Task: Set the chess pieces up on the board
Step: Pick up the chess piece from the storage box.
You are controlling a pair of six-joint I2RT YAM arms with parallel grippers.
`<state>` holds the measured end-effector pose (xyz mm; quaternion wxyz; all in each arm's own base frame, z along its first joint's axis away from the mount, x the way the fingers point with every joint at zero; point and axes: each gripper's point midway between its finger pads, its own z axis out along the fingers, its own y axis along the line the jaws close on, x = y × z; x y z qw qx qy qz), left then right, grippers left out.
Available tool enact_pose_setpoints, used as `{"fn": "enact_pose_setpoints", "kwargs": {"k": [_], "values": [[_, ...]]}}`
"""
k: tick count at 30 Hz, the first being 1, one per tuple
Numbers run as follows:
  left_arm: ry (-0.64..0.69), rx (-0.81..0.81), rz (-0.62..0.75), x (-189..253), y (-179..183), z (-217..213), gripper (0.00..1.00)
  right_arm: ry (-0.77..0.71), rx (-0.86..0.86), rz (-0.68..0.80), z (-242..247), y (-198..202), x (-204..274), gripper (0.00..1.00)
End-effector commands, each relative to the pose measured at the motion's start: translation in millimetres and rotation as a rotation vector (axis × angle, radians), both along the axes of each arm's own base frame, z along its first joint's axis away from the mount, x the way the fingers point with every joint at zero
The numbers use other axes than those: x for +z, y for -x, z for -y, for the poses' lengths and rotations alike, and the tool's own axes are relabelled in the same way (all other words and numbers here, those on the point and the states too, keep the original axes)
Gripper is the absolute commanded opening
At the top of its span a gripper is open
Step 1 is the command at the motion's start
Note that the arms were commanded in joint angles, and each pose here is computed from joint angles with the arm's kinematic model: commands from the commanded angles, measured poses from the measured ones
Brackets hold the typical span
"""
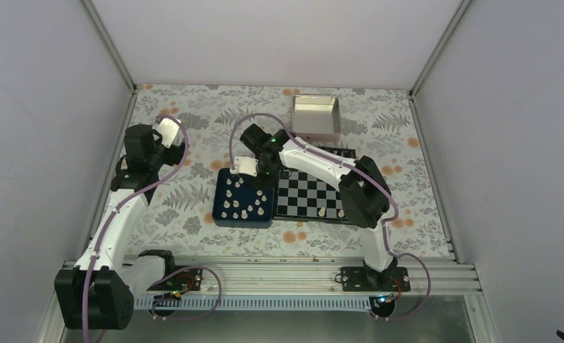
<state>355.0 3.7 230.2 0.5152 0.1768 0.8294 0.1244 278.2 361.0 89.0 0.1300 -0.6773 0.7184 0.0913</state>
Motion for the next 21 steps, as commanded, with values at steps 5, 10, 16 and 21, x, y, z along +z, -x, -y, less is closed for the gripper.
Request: {"fn": "enact_pose_setpoints", "kwargs": {"k": [5,10,16,21], "values": [[0.005,-0.003,0.019,-4.2,3.5,-0.1,1.0,0.066,-0.039,0.012,3.3,-10.8,-24.1,0.4],[0.005,-0.005,0.019,-6.0,4.6,0.1,1.0,0.08,-0.038,-0.011,3.5,-8.3,-35.9,0.37],[0.003,-0.007,0.015,-8.5,5.0,0.2,1.0,0.09,-0.042,-0.038,1.0,-7.4,-45.8,0.35],[0.006,-0.015,0.009,-11.3,6.3,1.6,1.0,0.104,-0.044,-0.046,2.9,-7.7,-52.8,0.35]]}}
